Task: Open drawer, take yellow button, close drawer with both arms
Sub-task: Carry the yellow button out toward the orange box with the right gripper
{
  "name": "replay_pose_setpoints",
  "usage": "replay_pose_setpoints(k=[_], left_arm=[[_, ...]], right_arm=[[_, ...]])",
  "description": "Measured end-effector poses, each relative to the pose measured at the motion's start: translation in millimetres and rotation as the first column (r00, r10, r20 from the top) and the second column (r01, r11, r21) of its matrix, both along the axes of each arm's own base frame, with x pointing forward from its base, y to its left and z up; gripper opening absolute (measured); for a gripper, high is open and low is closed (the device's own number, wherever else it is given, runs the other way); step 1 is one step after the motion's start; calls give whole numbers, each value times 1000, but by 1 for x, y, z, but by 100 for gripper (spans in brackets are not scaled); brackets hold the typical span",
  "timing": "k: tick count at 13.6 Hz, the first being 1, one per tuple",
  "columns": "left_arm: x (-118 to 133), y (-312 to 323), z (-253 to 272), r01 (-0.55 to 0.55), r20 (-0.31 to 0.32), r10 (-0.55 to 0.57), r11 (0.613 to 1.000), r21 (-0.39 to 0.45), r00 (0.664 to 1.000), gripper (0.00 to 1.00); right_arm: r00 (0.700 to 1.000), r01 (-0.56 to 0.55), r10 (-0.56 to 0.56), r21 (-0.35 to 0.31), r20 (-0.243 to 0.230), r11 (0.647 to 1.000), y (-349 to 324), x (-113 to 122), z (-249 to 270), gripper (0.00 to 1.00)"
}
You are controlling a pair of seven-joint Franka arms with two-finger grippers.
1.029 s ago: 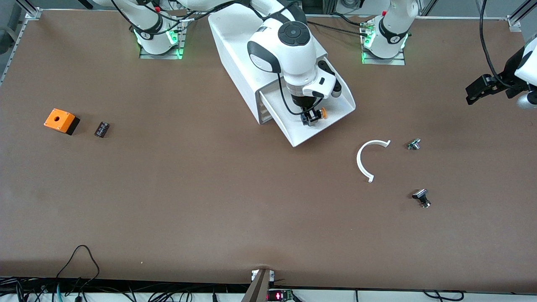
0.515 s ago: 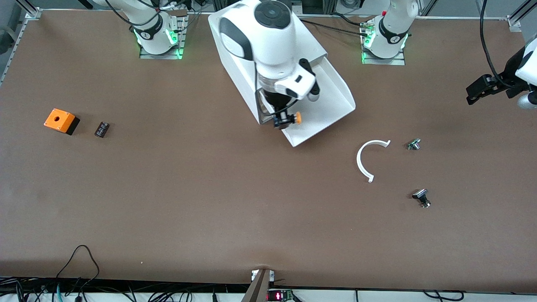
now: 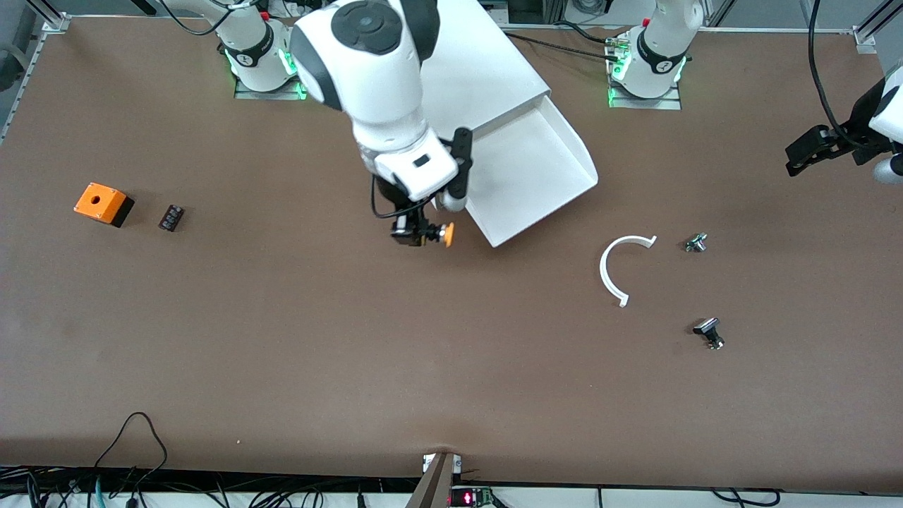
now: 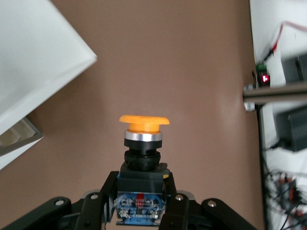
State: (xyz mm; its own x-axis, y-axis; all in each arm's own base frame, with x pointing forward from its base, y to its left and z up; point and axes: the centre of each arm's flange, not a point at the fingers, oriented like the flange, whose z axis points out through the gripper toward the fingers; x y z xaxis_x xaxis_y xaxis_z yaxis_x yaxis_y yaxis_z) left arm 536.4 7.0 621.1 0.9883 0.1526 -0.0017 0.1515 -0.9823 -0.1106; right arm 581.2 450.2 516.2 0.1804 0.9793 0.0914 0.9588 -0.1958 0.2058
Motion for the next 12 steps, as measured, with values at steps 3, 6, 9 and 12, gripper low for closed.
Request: replay_pose_setpoints(k=[3, 6, 9, 12], left_arm=[[0, 0, 0, 0, -1, 0, 1000, 0, 1000, 100], [0, 0, 0, -1, -2, 1, 1000, 0, 1000, 100], [0, 0, 0, -2, -2, 2, 1000, 0, 1000, 100], [0, 0, 0, -3, -2, 3, 1000, 0, 1000, 100]], right_arm=[[985, 161, -160, 17, -58, 987, -53, 36, -36, 42], [948, 297, -298, -28, -115, 955, -110, 60, -77, 42], [899, 406, -411, -64, -151, 911, -158, 73, -108, 42], [874, 449, -458, -90, -165, 889, -233, 78, -148, 42]])
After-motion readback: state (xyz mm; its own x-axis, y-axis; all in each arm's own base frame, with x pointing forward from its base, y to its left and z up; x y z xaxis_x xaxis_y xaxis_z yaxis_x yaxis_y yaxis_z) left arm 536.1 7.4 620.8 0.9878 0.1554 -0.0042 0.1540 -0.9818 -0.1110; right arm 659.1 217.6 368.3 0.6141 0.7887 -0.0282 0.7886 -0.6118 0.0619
